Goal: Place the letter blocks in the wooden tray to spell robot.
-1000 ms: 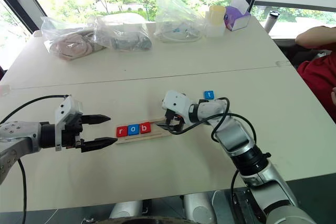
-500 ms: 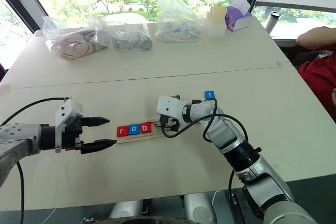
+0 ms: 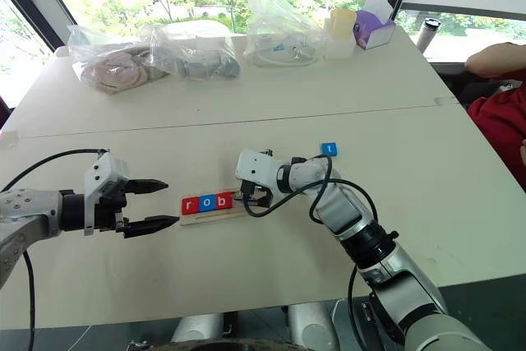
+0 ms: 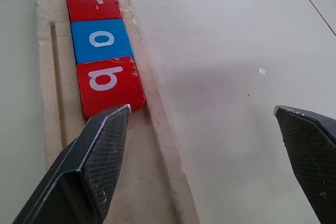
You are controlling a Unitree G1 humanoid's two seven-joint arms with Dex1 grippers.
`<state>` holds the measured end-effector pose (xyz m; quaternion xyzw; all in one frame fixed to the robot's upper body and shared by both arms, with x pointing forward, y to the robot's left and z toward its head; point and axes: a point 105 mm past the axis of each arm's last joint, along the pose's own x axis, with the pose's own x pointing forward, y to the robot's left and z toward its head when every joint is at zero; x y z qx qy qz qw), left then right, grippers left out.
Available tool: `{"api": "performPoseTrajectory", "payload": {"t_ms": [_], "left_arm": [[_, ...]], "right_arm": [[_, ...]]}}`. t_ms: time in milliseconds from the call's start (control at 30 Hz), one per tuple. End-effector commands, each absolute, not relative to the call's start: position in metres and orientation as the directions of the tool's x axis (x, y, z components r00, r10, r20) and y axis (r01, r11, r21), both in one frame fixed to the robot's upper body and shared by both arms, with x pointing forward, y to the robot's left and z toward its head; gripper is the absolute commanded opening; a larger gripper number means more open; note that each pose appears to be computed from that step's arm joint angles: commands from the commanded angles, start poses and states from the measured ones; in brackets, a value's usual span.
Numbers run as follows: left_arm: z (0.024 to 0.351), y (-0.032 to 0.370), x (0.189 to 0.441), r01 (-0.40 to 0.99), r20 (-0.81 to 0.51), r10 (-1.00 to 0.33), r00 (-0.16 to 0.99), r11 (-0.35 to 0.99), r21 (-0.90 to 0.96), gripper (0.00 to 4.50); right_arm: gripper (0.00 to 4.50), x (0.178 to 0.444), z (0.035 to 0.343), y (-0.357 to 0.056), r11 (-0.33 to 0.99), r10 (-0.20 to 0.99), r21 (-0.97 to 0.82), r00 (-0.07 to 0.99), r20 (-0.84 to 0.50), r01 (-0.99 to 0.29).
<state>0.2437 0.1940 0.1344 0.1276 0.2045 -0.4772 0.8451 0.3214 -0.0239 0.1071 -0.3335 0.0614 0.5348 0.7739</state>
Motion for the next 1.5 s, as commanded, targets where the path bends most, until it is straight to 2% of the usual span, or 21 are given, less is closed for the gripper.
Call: {"api": "performPoseTrajectory", "payload": {"t_ms": [33,167,233,367,500,700,800,1000,1100,1233,1267,1433,1500], "left_arm": [[0.149,0.188,0.247,0.869,-0.427,-0.774,0.467,0.492,0.058,4.50],[0.170,0.176,0.254,0.876,-0.347,-0.812,0.469,0.476,0.071,4.50],[0.178,0.166,0.255,0.888,-0.319,-0.832,0.453,0.453,0.079,4.50],[0.187,0.148,0.257,0.906,-0.286,-0.860,0.422,0.410,0.105,4.50],[0.195,0.136,0.263,0.915,-0.243,-0.883,0.402,0.386,0.114,4.50],[0.185,0.127,0.257,0.953,-0.306,-0.902,0.304,0.289,0.094,4.50],[0.184,0.121,0.254,0.965,-0.309,-0.914,0.263,0.250,0.083,4.50],[0.181,0.118,0.261,0.958,-0.302,-0.910,0.285,0.269,0.093,4.50],[0.181,0.118,0.260,0.957,-0.301,-0.909,0.288,0.273,0.094,4.50],[0.180,0.121,0.261,0.954,-0.304,-0.905,0.298,0.283,0.094,4.50],[0.179,0.121,0.261,0.954,-0.304,-0.904,0.300,0.285,0.093,4.50],[0.176,0.119,0.262,0.954,-0.305,-0.904,0.300,0.286,0.090,4.50],[0.175,0.117,0.262,0.955,-0.303,-0.905,0.297,0.284,0.089,4.50]], "right_arm": [[4.44,0.331,0.149,-0.046,0.303,0.758,-0.541,0.542,-0.362,-0.785],[4.44,0.331,0.176,-0.071,0.511,0.710,-0.438,0.651,-0.269,-0.739],[4.44,0.333,0.187,-0.092,0.681,0.624,-0.317,0.750,-0.218,-0.659],[4.44,0.325,0.175,-0.124,0.871,0.425,-0.136,0.864,-0.272,-0.471],[4.44,0.300,0.144,-0.136,0.918,0.327,-0.084,0.859,-0.395,-0.388],[4.44,0.283,0.120,-0.128,0.930,0.310,-0.022,0.816,-0.488,-0.366],[4.44,0.282,0.114,-0.127,0.935,0.299,-0.015,0.810,-0.505,-0.354],[4.44,0.289,0.100,-0.123,0.945,0.276,-0.004,0.800,-0.534,-0.328],[3.57,0.293,0.095,-0.127,0.951,0.243,-0.032,0.806,-0.541,-0.308],[1.40,0.295,0.095,-0.130,0.957,0.222,-0.041,0.815,-0.534,-0.288],[1.14,0.295,0.096,-0.131,0.960,0.213,-0.040,0.820,-0.531,-0.275],[1.15,0.295,0.104,-0.130,0.977,0.196,0.029,0.832,-0.518,-0.212],[1.15,0.296,0.111,-0.118,0.970,0.235,0.071,0.830,-0.505,-0.232]]}}
